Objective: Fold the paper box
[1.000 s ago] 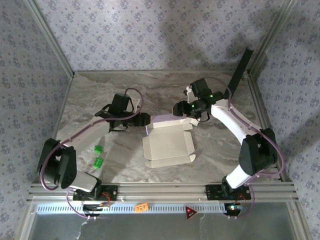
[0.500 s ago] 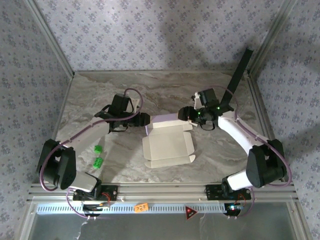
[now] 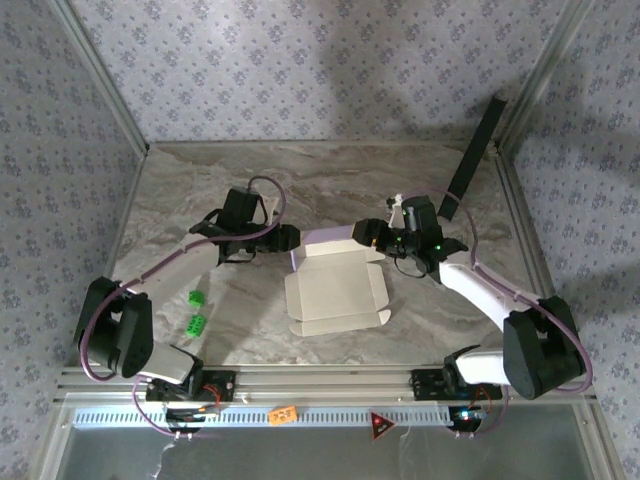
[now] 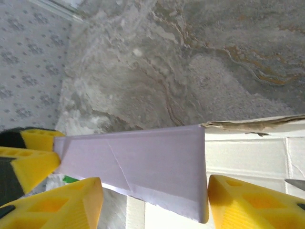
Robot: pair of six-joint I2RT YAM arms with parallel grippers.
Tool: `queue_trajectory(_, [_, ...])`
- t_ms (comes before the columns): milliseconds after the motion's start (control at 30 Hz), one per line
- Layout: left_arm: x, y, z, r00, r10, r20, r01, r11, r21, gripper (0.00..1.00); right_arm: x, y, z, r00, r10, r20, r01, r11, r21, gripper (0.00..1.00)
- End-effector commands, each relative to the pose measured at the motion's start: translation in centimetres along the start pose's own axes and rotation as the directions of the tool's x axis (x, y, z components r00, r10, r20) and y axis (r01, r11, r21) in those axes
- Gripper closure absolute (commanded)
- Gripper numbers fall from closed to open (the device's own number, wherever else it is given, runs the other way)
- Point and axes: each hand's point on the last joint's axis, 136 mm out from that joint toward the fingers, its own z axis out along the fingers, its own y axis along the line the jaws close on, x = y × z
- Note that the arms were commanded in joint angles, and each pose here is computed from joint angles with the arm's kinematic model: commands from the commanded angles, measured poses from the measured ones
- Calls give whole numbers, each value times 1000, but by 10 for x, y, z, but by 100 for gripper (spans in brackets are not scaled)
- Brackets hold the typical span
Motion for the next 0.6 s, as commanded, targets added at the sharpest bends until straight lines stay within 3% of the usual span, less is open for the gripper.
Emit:
queue_trajectory(0, [7, 12, 4, 998, -36, -42, 34, 998, -59, 55, -15, 20, -4, 996, 43, 82, -34, 994, -102, 40])
queue_trajectory(333, [7, 12, 4, 998, -41, -40, 39, 998, -56, 56, -20, 17, 5, 968, 219, 120, -188, 956, -226, 50])
queue_trajectory(567, [7, 9, 0, 999, -37, -35, 36, 998, -50, 56, -16, 5, 15, 948, 302, 95, -271, 930, -247, 67])
